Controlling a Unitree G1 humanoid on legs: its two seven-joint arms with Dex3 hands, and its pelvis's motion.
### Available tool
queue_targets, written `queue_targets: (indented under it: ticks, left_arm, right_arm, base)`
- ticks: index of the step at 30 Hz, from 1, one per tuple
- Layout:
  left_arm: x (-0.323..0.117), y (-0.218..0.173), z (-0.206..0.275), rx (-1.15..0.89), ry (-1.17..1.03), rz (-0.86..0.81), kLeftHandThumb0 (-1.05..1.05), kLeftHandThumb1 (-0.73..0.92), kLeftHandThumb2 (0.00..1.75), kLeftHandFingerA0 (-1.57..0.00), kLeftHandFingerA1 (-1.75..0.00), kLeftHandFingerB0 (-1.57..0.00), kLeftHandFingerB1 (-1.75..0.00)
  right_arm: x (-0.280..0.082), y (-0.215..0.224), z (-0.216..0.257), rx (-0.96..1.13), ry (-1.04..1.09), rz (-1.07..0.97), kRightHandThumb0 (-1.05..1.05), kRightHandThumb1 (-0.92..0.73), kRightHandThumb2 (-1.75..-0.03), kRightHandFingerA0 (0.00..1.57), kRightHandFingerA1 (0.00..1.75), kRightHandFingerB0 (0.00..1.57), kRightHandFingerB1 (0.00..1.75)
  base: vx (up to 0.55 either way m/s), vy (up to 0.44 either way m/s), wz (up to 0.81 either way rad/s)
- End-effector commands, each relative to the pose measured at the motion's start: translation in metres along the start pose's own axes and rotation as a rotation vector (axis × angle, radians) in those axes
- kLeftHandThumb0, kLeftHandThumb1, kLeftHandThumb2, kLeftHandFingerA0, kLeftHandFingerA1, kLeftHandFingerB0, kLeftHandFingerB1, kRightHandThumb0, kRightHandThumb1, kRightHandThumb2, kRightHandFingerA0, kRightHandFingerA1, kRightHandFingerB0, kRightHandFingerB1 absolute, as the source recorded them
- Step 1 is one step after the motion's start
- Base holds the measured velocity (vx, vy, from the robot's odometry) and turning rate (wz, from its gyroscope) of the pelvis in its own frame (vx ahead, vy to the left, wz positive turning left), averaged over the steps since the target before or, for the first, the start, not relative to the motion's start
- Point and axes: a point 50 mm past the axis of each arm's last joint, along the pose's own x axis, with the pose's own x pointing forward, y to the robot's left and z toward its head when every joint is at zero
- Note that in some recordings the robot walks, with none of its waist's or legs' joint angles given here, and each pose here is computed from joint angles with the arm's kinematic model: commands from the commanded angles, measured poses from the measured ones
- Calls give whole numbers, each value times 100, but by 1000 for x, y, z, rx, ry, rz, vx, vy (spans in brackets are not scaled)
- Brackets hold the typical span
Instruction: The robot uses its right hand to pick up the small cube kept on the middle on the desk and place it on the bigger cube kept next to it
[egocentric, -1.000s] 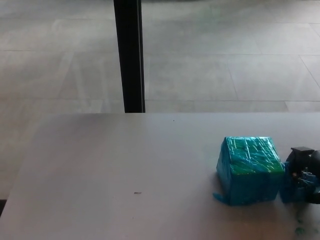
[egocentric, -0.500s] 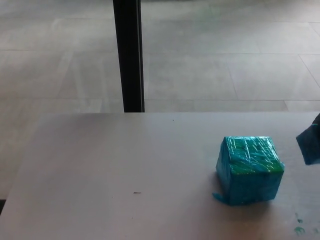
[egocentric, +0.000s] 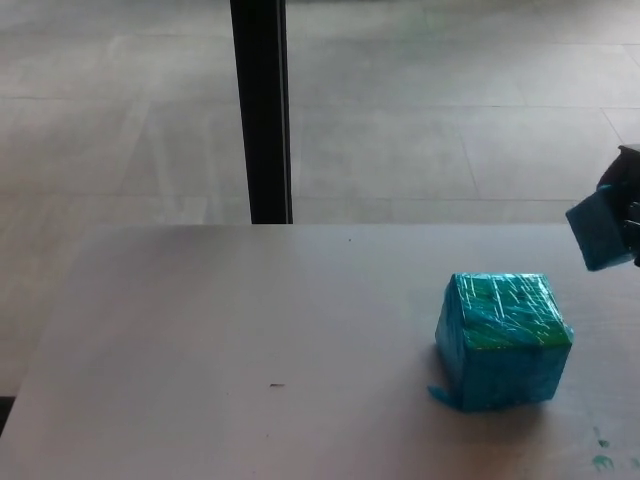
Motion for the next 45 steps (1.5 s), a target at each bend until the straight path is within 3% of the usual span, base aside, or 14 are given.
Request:
queue_targets:
  ticks: [1, 9, 13, 15, 19, 22, 24, 26, 29, 32, 36, 40, 42, 45]
  left_arm:
    - [-3, 8, 1, 22, -1, 27, -72, 72, 62, -42, -61, -51, -48]
    - [-4, 9, 2, 11, -11, 11, -72, 71, 61, -42, -61, -53, -51]
    - [-4, 10, 3, 40, -9, 23, -73, 72, 62, -44, -61, -54, -51]
    - [-4, 10, 3, 0, 0, 21, -73, 69, 61, -45, -63, -57, -52]
    - [-3, 11, 5, 8, -8, 16, -72, 70, 61, -38, -60, -49, -48]
    - [-3, 11, 5, 19, -7, 26, -71, 72, 62, -42, -61, -53, -50]
    - [-3, 11, 5, -7, -12, 27, -68, 57, 102, -44, -67, -53, -63]
    - [-3, 11, 5, 13, -4, 24, -72, 71, 62, -41, -59, -51, -49]
    - [-3, 11, 5, 9, -10, 17, -75, 69, 61, -41, -59, -55, -50]
    - [-3, 12, 6, 4, -8, 25, -74, 69, 61, -43, -64, -53, -54]
    - [-3, 12, 7, 12, -10, 20, -72, 70, 61, -41, -62, -49, -50]
    - [-4, 12, 7, 39, -15, 15, -73, 72, 62, -37, -61, -48, -49]
    - [-3, 12, 7, 31, -12, 22, -74, 71, 61, -42, -60, -54, -50]
    - [-3, 12, 7, 10, -8, 20, -72, 70, 61, -39, -62, -52, -52]
  right_arm:
    - [3, -8, 13, 37, -71, -1, -27, -69, -65, 74, 175, 61, 155]
    - [6, 4, 53, -35, -226, 112, -29, -67, -63, 81, 165, 83, 92]
    - [6, 8, 56, -61, -233, 131, -28, -67, -64, 79, 163, 84, 93]
    - [7, 11, 60, -70, -232, 157, -27, -69, -63, 80, 167, 70, 138]
    - [7, 16, 63, -84, -228, 183, -35, -50, -89, 104, 131, 80, 111]
    - [6, 22, 64, -76, -247, 185, -28, -70, -63, 74, 169, 66, 145]
    - [6, 24, 64, -84, -252, 191, -28, -70, -64, 79, 166, 67, 139]
    - [6, 28, 64, -122, -247, 220, -37, -68, -66, 77, 156, 80, 80]
    - [6, 35, 64, -146, -243, 247, -36, -68, -60, 79, 156, 84, 74]
    - [5, 39, 65, -130, -251, 252, -36, -70, -63, 76, 165, 71, 124]
    - [5, 43, 72, -124, -273, 257, -36, -70, -61, 73, 159, 67, 128]
    - [7, 44, 76, -111, -292, 254, -45, -51, -89, 92, 124, 79, 86]
    - [9, 43, 78, -95, -276, 268, -33, -68, -65, 74, 153, 78, 76]
    - [9, 43, 79, -124, -252, 272, -33, -73, -62, 66, 118, 39, 38]
  base:
    - [0, 0, 0]
    - [0, 0, 0]
    - [0, 0, 0]
    - [0, 0, 0]
    - [0, 0, 0]
    - [0, 0, 0]
    - [0, 0, 0]
    - [0, 0, 0]
    - [0, 0, 0]
    - [0, 0, 0]
    - [0, 0, 0]
    - [0, 0, 0]
    - [0, 0, 0]
    - [0, 0, 0]
